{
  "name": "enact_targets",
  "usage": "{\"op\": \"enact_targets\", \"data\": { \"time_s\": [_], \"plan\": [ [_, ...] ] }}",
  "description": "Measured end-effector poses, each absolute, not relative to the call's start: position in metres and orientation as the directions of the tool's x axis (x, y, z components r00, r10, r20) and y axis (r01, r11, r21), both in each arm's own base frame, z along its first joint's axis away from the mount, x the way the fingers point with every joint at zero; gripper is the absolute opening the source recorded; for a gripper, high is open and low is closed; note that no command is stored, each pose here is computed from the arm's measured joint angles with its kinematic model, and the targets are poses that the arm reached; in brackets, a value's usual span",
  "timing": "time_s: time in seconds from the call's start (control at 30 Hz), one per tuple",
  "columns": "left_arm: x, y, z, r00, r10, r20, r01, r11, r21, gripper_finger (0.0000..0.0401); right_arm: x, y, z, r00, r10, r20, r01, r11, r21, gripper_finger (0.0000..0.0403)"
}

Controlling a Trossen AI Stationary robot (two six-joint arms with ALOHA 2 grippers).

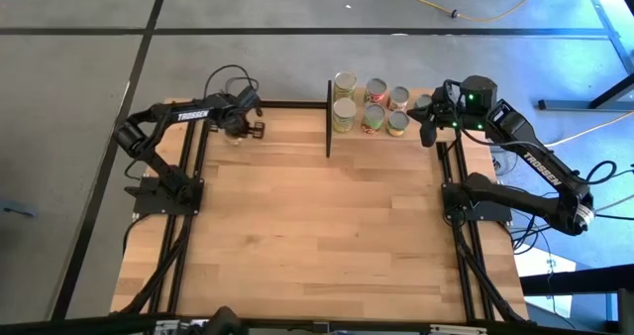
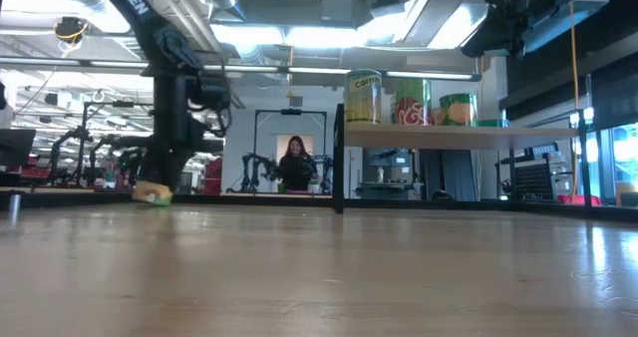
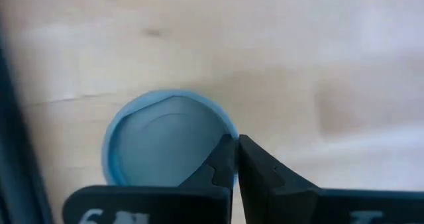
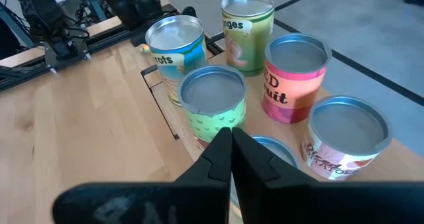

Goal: Pick and place cans onto a shelf
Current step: Move the green and yellow can to the middle of the table

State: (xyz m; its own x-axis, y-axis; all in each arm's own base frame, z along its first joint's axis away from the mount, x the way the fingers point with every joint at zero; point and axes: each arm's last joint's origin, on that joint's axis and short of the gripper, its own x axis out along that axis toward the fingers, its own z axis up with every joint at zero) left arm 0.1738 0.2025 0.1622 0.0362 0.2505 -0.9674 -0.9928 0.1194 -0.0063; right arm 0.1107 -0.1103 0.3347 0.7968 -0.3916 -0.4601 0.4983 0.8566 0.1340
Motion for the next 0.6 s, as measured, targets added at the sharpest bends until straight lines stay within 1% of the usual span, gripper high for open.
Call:
{"op": "enact_targets", "data": {
  "time_s": [0.1, 0.23, 0.37, 0.5, 0.6],
  "plan": [
    [0.188, 0.196, 0.171, 0.078, 0.221, -0.972, -0.963, 0.268, -0.016, 0.0001, 0.111, -0.11, 0.335, 0.797, -0.391, -0.46, 0.499, 0.855, 0.138, 0.0012],
    [0.207, 0.182, 0.181, 0.1, 0.214, -0.972, -0.904, 0.428, 0.002, 0.0001, 0.111, -0.11, 0.335, 0.797, -0.391, -0.461, 0.499, 0.856, 0.137, 0.0012],
    [0.226, 0.165, 0.186, 0.176, 0.165, -0.97, -0.775, 0.631, -0.034, 0.0, 0.111, -0.11, 0.335, 0.797, -0.391, -0.461, 0.498, 0.856, 0.135, 0.0012],
    [0.24, 0.144, 0.187, 0.196, 0.144, -0.97, -0.651, 0.759, -0.019, 0.0, 0.111, -0.11, 0.335, 0.797, -0.391, -0.461, 0.498, 0.857, 0.135, 0.0012],
    [0.249, 0.127, 0.187, 0.214, 0.113, -0.97, -0.526, 0.85, -0.018, 0.0, 0.11, -0.11, 0.334, 0.794, -0.388, -0.469, 0.497, 0.858, 0.132, 0.0012]
  ]
}}
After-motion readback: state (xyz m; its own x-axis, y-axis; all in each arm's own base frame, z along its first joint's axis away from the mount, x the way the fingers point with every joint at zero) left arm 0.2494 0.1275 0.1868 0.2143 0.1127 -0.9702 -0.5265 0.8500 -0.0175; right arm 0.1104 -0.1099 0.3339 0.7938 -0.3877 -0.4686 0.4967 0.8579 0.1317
